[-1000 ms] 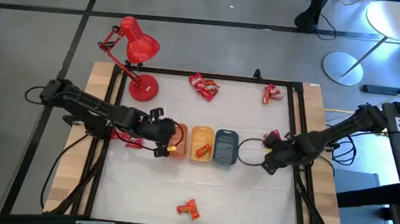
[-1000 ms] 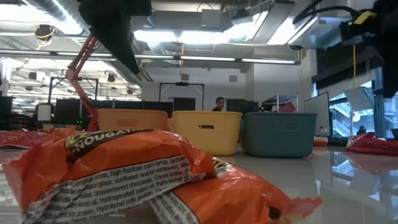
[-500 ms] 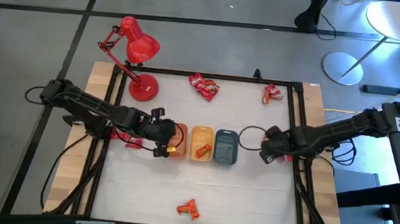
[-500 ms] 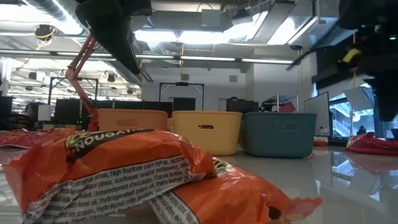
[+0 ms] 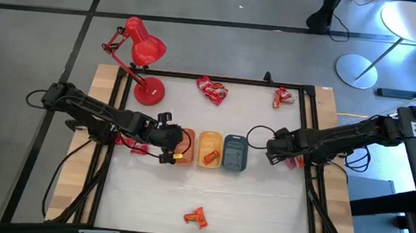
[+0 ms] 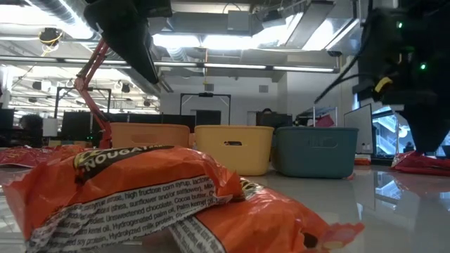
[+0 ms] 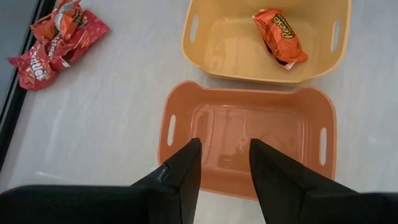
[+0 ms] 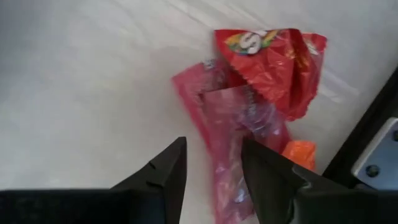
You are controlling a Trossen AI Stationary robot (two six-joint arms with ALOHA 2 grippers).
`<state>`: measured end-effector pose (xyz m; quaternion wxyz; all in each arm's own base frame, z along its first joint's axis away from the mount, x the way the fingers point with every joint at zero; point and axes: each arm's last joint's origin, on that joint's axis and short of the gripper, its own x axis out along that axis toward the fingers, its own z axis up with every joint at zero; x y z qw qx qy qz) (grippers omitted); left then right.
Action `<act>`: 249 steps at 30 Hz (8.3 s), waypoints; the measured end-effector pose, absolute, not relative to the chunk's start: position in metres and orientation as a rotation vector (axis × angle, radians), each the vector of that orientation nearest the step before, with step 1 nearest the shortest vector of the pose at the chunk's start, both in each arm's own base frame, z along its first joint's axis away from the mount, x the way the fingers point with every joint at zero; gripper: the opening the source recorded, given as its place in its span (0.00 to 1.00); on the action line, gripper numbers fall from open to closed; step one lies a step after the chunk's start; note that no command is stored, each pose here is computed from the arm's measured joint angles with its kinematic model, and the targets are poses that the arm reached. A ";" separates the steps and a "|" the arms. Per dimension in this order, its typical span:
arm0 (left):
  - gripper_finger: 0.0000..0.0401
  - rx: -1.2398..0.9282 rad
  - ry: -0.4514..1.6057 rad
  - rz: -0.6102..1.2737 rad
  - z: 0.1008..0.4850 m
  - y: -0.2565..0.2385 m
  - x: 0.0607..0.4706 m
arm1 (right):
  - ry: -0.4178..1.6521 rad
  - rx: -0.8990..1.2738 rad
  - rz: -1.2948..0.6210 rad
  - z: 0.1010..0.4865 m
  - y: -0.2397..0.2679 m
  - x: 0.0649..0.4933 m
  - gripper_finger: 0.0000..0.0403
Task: Sort candy
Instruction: Put the pink candy into the blue bin
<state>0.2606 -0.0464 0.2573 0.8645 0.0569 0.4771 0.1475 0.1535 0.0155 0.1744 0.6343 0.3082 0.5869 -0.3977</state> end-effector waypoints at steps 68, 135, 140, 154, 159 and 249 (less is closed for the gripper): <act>0.32 0.181 0.944 0.171 0.260 -0.083 0.256 | 0.435 0.998 -0.426 0.201 0.069 0.246 0.00; 0.32 0.147 0.891 0.160 0.262 -0.088 0.259 | 1.245 0.917 -0.772 0.209 -0.006 0.167 0.34; 0.32 0.147 0.893 0.162 0.262 -0.088 0.258 | 1.352 0.861 -0.731 0.196 -0.028 0.173 0.36; 0.32 0.137 0.894 0.167 0.262 -0.088 0.258 | 1.604 0.365 -0.309 0.171 -0.051 0.182 0.35; 0.32 0.137 0.894 0.167 0.262 -0.088 0.258 | 1.569 0.300 -0.254 0.169 -0.052 0.188 0.35; 0.32 0.146 0.892 0.162 0.262 -0.088 0.258 | 0.678 0.566 -0.320 0.245 0.064 0.249 0.00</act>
